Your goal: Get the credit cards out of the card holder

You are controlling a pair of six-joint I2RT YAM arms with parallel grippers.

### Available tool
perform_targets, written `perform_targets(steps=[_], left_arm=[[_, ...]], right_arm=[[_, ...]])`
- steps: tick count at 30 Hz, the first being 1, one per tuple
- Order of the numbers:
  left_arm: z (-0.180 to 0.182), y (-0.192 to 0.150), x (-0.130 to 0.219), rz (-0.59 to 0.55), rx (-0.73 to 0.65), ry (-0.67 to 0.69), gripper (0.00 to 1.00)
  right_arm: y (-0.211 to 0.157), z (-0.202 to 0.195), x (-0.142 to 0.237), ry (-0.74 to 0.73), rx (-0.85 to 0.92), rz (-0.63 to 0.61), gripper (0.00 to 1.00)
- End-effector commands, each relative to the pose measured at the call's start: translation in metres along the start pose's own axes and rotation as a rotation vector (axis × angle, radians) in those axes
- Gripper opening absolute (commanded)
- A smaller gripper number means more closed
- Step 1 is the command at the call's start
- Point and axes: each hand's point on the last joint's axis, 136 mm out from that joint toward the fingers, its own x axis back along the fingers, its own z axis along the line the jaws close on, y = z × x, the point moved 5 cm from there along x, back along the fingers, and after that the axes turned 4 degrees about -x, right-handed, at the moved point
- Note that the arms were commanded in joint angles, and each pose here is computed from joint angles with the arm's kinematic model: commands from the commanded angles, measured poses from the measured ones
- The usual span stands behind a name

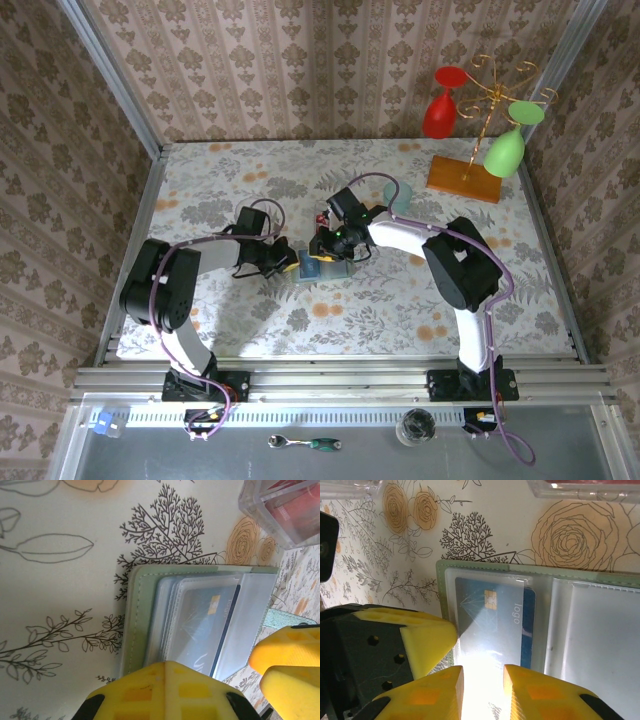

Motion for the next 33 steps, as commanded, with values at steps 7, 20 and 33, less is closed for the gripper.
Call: perform_targets(steps=[7, 20, 33], left_arm=[[0.012, -0.006, -0.004, 0.03, 0.012, 0.022, 0.0], [0.013, -0.005, -0.003, 0.031, 0.013, 0.028, 0.0], [0.013, -0.006, -0.003, 0.034, 0.015, 0.029, 0.0]], right_arm=[[-0.003, -0.003, -0.009, -0.015, -0.026, 0.041, 0.29], [-0.005, -0.009, -0.02, -0.014, -0.033, 0.065, 0.29], [-0.006, -0.005, -0.024, 0.013, -0.031, 0.082, 0.2]])
